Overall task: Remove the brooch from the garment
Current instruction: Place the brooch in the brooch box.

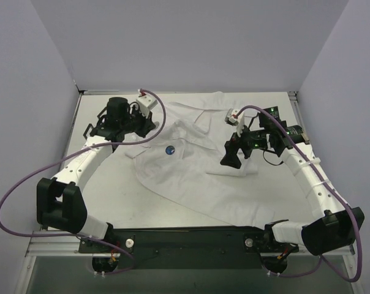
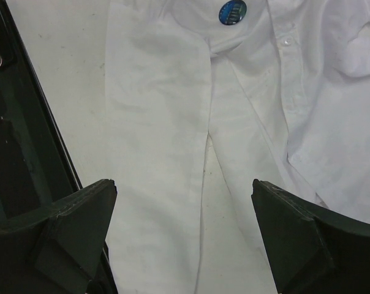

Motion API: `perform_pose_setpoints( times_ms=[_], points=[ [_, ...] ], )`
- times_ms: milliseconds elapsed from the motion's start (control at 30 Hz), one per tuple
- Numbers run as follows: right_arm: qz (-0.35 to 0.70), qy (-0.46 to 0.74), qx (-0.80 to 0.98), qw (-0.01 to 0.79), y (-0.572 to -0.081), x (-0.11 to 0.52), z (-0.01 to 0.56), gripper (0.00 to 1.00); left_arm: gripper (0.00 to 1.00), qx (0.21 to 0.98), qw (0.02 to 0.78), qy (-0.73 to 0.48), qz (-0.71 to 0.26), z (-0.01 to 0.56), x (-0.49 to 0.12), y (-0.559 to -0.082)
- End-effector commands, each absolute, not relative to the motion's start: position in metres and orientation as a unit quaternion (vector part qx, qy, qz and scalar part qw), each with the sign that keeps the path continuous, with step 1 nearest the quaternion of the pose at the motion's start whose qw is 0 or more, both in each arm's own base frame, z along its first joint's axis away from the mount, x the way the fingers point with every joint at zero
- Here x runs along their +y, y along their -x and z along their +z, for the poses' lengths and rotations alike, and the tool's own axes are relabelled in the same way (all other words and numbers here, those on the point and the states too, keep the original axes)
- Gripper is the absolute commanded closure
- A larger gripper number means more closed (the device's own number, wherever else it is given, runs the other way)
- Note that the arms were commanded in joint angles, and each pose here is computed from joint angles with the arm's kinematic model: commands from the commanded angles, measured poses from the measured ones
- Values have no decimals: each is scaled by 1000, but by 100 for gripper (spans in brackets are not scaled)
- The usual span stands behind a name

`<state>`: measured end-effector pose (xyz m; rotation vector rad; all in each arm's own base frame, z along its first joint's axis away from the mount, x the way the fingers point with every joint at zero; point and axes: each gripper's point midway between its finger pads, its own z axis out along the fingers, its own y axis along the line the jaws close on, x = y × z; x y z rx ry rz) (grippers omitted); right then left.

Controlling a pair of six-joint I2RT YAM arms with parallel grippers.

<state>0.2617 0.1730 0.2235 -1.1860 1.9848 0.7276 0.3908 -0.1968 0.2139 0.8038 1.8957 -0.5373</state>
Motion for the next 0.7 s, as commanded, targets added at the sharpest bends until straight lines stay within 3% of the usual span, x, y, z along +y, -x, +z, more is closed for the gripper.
perform_pose_setpoints(
  times_ms=[0,233,667],
  points=[
    [275,474,762,346,-252,169,219,0,100,823,490,-272,-93,204,-118,-410],
    [275,476,764,337,-250,170,212,0,100,851,469,-234,31,187,-58,-424],
    [266,476,772,325,-246,166,201,0,100,889,355,-211,197,105,29,-455]
  ],
)
